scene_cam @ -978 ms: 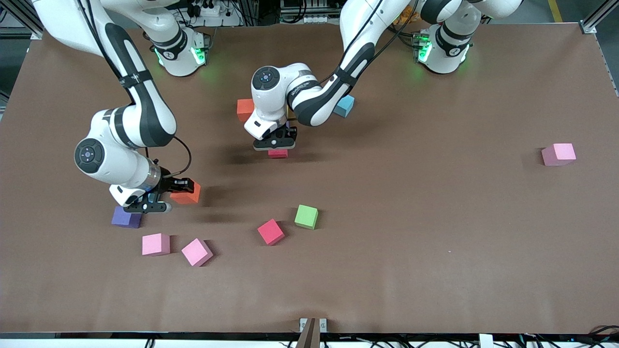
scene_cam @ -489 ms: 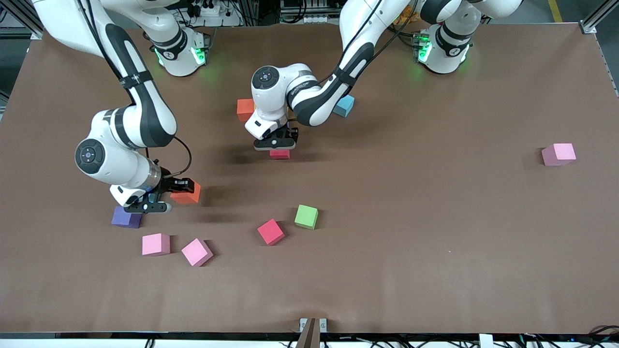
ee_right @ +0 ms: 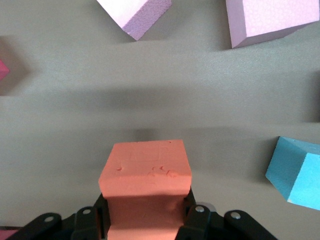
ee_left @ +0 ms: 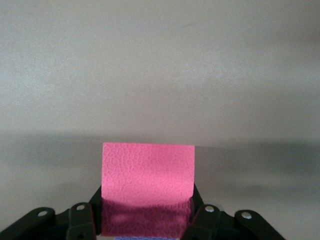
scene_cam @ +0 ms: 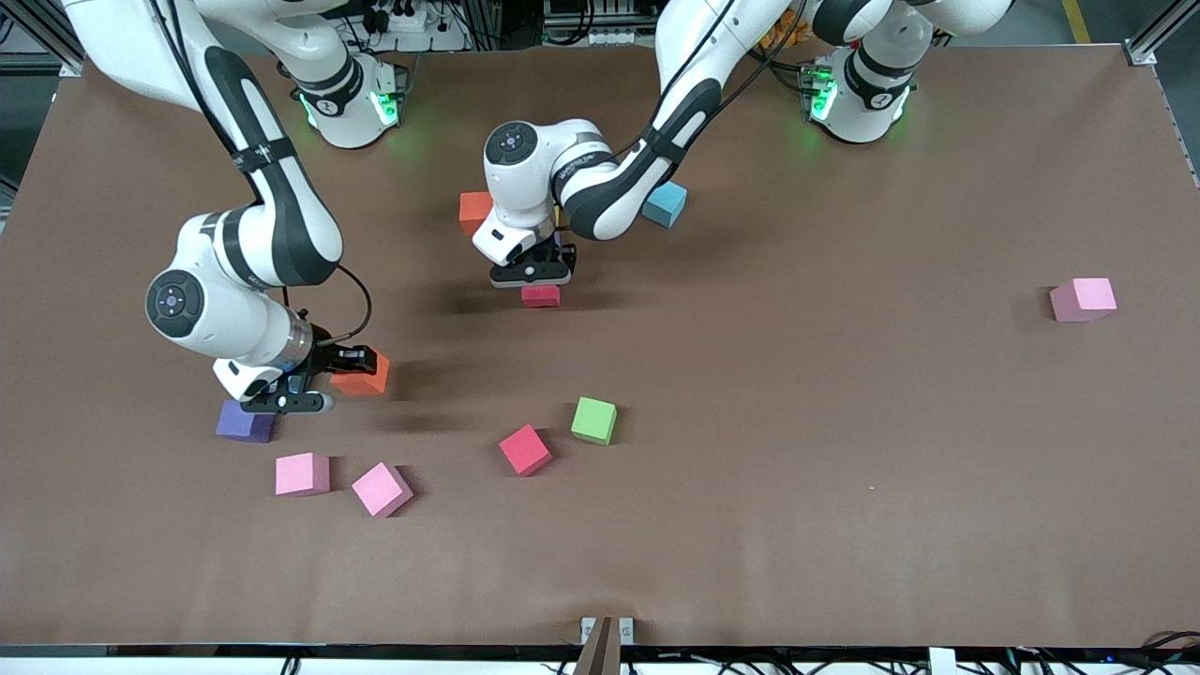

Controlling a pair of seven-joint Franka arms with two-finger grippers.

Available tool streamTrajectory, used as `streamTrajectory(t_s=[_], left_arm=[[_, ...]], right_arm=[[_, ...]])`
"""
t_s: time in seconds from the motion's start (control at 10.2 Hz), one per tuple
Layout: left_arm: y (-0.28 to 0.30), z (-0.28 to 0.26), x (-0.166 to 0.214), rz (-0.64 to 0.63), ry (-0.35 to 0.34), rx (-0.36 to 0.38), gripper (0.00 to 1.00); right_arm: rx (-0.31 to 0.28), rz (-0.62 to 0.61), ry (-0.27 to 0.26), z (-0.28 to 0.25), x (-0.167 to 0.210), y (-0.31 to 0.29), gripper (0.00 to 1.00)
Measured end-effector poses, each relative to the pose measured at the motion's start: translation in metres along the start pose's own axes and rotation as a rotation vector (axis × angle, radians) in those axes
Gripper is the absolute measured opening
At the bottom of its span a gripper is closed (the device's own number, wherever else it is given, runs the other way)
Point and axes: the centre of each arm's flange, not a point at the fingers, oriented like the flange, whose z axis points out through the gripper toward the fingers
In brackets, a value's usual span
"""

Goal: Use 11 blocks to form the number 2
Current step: 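Lift the pink cube with the left gripper and hold it, then carry the orange cube toward the cube row with the right gripper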

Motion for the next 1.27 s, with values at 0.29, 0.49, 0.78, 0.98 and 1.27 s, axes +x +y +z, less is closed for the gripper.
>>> streamTrajectory(t_s=[0.29, 0.49, 0.78, 0.98, 1.27], left_arm=[[0.001, -0.001, 0.0, 0.0, 0.0, -0.001, 0.63], [0.002, -0.001, -0.003, 0.005, 0.001, -0.002, 0.63], [0.005, -0.001, -0.009, 0.013, 0.001, -0.002, 0.63], [0.005, -0.002, -0.009, 0.014, 0.002, -0.003, 0.62], [0.005, -0.003, -0.009, 0.014, 0.002, -0.004, 0.62]], right_arm=[[0.0, 0.002, 0.0, 0.0, 0.0, 0.0, 0.57], [-0.001, 0.01, -0.001, 0.001, -0.001, -0.007, 0.57], [-0.002, 0.014, -0.002, 0.002, -0.003, -0.014, 0.57], [-0.002, 0.014, -0.002, 0.002, -0.003, -0.014, 0.57], [-0.002, 0.035, -0.003, 0.003, -0.002, -0.013, 0.57]])
